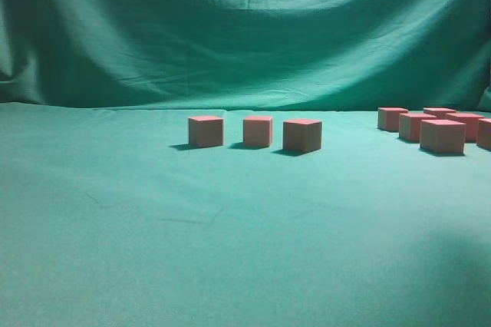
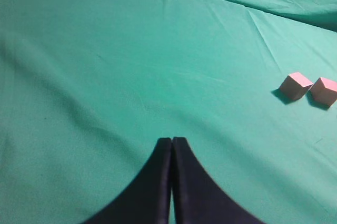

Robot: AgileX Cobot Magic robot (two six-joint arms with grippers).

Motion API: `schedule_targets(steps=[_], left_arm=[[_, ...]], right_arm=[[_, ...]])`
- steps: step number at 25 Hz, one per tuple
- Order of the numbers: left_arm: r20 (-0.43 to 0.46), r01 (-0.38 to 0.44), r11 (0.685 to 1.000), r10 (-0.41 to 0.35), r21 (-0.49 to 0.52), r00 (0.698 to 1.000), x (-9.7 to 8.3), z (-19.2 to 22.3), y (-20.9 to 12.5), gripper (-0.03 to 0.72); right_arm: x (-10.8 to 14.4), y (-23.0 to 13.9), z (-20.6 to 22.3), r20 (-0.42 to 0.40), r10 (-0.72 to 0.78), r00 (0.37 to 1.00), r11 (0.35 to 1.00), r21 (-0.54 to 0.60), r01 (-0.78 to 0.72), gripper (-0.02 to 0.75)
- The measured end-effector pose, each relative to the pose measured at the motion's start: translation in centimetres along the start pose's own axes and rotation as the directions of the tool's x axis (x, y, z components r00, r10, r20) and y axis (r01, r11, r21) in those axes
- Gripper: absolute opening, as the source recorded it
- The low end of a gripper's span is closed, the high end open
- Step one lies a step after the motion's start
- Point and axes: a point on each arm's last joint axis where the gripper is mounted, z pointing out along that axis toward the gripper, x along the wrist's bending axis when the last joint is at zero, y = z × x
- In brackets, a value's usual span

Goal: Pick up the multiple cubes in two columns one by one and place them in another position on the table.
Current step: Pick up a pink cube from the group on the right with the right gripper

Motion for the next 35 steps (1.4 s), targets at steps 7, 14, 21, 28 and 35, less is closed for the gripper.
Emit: schedule_targets(steps=[7, 14, 21, 28, 35], left_arm=[[0.0, 0.0, 1.0, 0.0, 0.0, 1.0, 0.0, 0.0, 0.0, 0.0], [0.0, 0.0, 1.0, 0.0, 0.0, 1.0, 0.0, 0.0, 0.0, 0.0], [0.0, 0.0, 1.0, 0.0, 0.0, 1.0, 0.0, 0.0, 0.0, 0.0], [0.0, 0.0, 1.0, 0.0, 0.0, 1.0, 0.0, 0.0, 0.0, 0.0], [0.0, 0.0, 1.0, 0.0, 0.0, 1.0, 0.0, 0.0, 0.0, 0.0]], right_arm=[[-2.6, -5.5, 8.4, -0.047, 0.17, 0.984, 0.967, 0.2, -0.158, 0.568], [-2.3, -8.6, 14.9, -0.048, 0.23, 0.972, 0.942, 0.26, -0.21, 0.568], [-1.3, -8.3, 18.9, -0.072, 0.236, 0.969, 0.948, 0.236, -0.213, 0.568], [-1.0, -8.4, 20.4, -0.075, 0.228, 0.971, 0.949, 0.239, -0.204, 0.477], [-1.0, -8.4, 20.5, -0.074, 0.23, 0.97, 0.949, 0.239, -0.207, 0.26]])
